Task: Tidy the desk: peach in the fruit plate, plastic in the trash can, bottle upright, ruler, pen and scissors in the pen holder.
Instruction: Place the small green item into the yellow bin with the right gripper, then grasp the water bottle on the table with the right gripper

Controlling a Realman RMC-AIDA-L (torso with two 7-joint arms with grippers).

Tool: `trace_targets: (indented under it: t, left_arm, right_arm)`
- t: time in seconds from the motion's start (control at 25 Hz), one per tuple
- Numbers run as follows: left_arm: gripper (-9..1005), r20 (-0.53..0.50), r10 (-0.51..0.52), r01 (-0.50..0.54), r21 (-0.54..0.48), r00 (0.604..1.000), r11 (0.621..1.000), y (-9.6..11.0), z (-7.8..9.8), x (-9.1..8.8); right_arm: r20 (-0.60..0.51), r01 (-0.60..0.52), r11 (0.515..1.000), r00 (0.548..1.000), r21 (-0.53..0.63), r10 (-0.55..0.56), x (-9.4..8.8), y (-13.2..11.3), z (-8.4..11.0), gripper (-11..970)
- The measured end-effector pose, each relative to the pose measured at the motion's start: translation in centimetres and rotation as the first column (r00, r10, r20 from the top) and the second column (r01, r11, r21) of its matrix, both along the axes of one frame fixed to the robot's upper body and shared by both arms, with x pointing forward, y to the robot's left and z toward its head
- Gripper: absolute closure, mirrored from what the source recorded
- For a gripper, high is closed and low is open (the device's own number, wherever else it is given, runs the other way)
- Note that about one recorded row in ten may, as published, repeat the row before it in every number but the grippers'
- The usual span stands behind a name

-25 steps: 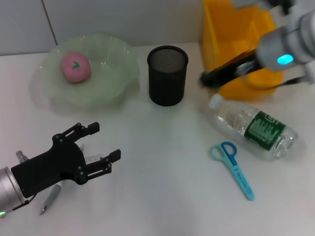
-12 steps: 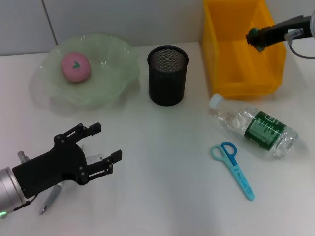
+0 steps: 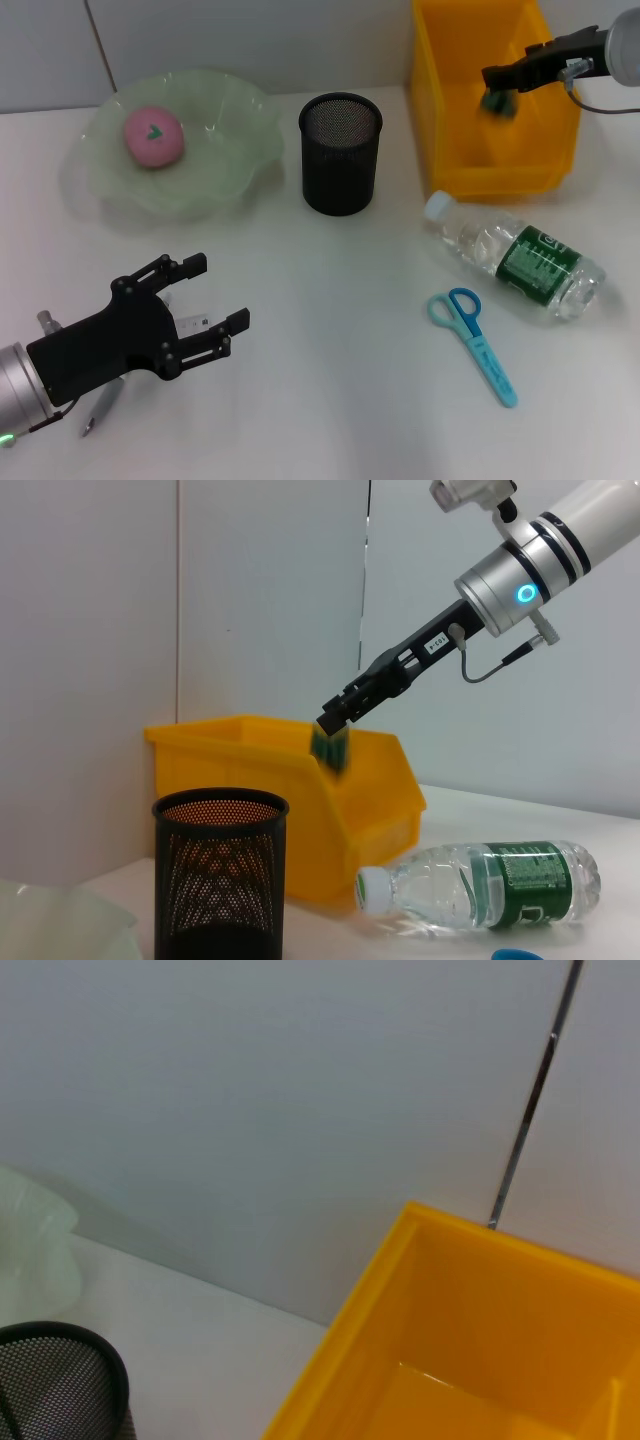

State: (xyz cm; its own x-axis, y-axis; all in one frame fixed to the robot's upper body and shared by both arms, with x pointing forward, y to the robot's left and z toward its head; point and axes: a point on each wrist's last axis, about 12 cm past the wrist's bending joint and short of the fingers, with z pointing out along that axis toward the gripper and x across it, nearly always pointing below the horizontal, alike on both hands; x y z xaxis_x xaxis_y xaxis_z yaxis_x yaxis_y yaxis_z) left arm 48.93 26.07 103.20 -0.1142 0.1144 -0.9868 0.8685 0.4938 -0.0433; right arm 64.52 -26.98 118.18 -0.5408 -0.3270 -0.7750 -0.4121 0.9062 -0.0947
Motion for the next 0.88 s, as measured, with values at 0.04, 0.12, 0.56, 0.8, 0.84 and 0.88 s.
trace_targets:
  t: [0.04,0.12,0.56,0.8,0.84,0.88]
  left_arm:
    - [137,0.0,0.0,0.0,0.0,1.0,1.0,0.0,0.0,0.0]
    - [137,0.0,-0.001,0.001,-0.001,1.0,1.0,0.0,0.0,0.0]
    - [137,-0.01,0.004,-0.004,-0.003,1.0,1.0,0.2,0.0,0.0]
    - [137,-0.015,0.0,0.0,-0.008,1.0,1.0,0.3,0.3,0.2]
    - [137,-0.016,-0.001,0.001,-0.009,1.0,1.0,0.3,0.3,0.2]
    - [137,-0.016,-0.001,0.001,-0.009,1.0,1.0,0.3,0.3,0.2]
  right_arm:
    - [0.001,-0.001,1.0,1.0,0.001,0.001,0.0,0.0,0.0,389]
    - [0.003,-0.004,1.0,1.0,0.001,0.004,0.0,0.1,0.2,335]
    - [-0.162,-0.065,0.996,0.984,0.062,0.074,-4.3,1.1,4.1,110]
    - [-0.336,-0.134,0.991,0.932,0.024,0.134,-7.5,1.1,4.9,111]
    - [-0.358,-0.136,0.991,0.925,0.008,0.13,-7.7,0.9,4.9,111]
    - [-0.375,-0.135,0.991,0.919,-0.008,0.122,-7.9,0.8,4.9,111]
